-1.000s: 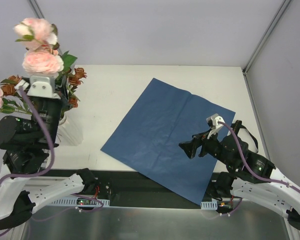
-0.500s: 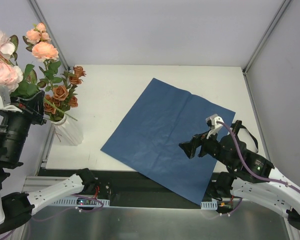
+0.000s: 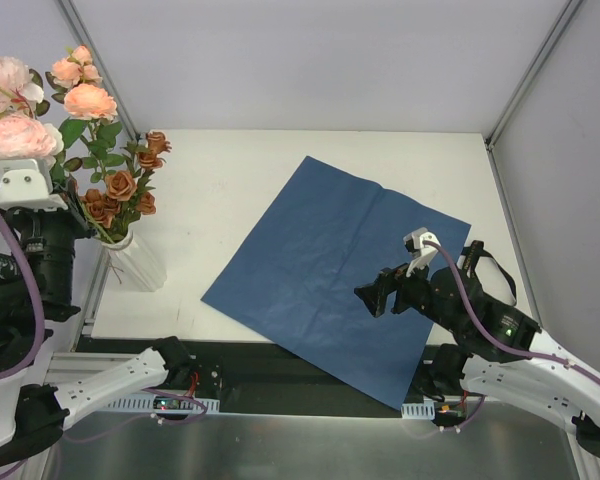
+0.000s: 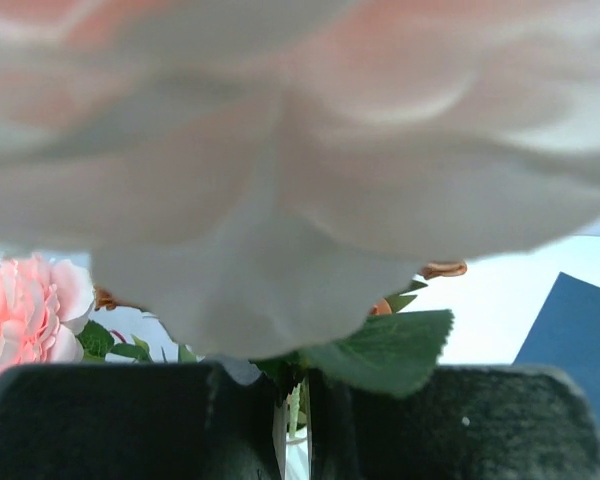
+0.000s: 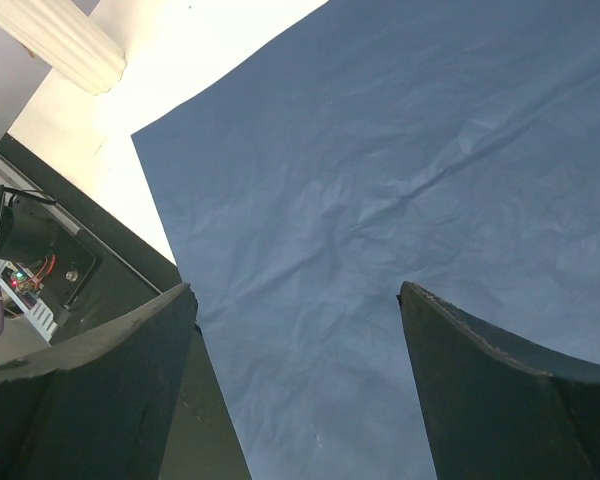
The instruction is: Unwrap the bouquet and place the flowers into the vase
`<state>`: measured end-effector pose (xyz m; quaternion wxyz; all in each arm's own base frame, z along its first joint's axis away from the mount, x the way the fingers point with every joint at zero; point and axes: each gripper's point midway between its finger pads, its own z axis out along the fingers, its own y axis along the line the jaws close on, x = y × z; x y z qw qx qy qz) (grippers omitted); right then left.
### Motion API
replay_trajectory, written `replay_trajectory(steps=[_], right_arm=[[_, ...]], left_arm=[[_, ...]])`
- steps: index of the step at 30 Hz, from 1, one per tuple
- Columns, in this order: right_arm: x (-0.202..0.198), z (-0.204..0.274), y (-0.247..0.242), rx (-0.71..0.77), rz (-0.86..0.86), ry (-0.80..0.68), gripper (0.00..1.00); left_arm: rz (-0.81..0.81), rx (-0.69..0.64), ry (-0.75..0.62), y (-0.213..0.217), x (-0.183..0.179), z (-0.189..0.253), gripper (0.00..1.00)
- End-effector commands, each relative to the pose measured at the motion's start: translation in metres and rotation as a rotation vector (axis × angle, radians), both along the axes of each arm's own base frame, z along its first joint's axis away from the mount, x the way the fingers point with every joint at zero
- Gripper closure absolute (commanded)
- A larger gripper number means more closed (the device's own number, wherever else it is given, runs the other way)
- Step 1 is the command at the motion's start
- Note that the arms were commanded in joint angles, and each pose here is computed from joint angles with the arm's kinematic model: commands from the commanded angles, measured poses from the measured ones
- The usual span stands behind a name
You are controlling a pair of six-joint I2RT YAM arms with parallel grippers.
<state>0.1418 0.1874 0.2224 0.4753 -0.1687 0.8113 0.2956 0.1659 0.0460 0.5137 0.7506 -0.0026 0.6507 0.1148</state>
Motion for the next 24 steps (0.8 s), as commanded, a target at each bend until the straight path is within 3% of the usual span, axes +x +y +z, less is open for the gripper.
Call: replay_trajectory(steps=[1, 14, 24], right_arm=[[0.001, 0.01, 0.003, 0.04, -0.005, -0.013, 0.15], [0.0, 0.006, -0.002, 0.033, -0.017, -0.012, 0.14], [0.001, 0.005, -0.001, 0.024, -0.014, -0.005, 0.15]], left_arm=[[0.115, -0.025, -0.041, 0.006, 0.008, 0.013, 1.0], [0.209, -0.018, -0.07, -0.005, 0.027, 0.005, 1.0], [0.266, 0.024, -0.012, -0.013, 0.045, -0.021, 1.0]])
